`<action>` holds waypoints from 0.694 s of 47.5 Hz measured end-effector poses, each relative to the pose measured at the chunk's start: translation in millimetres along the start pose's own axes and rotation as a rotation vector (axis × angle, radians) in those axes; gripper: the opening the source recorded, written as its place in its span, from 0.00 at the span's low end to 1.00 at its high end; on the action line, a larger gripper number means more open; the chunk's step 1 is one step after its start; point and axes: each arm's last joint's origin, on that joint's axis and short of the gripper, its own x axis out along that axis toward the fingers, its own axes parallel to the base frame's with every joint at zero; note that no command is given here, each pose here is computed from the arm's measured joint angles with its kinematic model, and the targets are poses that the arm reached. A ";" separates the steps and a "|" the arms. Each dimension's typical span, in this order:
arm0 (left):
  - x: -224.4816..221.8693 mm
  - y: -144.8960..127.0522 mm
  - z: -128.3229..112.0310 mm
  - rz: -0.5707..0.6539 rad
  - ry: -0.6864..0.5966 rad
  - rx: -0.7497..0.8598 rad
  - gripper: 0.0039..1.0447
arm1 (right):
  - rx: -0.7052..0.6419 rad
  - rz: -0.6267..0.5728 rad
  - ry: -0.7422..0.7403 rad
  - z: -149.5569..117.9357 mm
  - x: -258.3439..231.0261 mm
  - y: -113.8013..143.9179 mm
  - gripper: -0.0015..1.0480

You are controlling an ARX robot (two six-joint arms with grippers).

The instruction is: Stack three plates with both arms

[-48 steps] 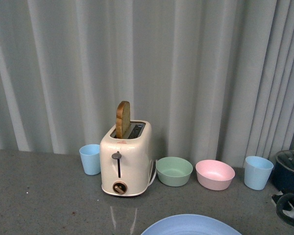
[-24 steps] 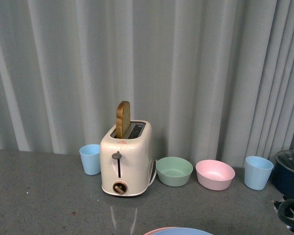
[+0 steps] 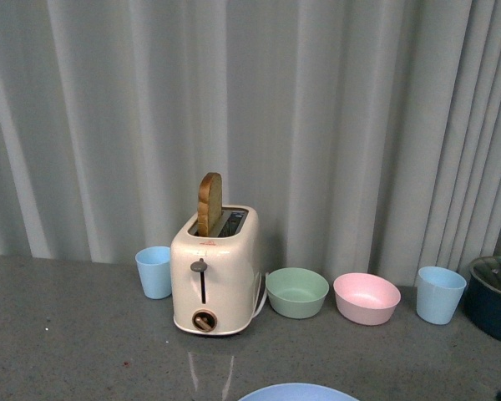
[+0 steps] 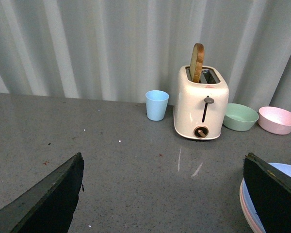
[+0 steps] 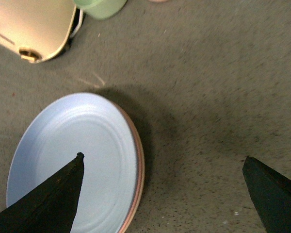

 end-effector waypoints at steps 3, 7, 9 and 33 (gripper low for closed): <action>0.0 0.0 0.0 0.000 0.000 0.000 0.94 | -0.006 -0.026 -0.066 9.9 -18.0 -1.2 0.93; 0.0 0.0 0.0 0.000 0.000 0.000 0.94 | -0.032 -0.053 -0.154 22.1 -40.6 0.3 0.93; 0.0 0.0 0.0 0.000 0.000 0.000 0.94 | -0.055 -0.072 -0.206 27.9 -53.7 2.2 0.93; 0.0 0.0 0.0 0.000 0.000 0.000 0.94 | -0.375 -0.175 -0.663 5.7 -140.8 35.3 0.60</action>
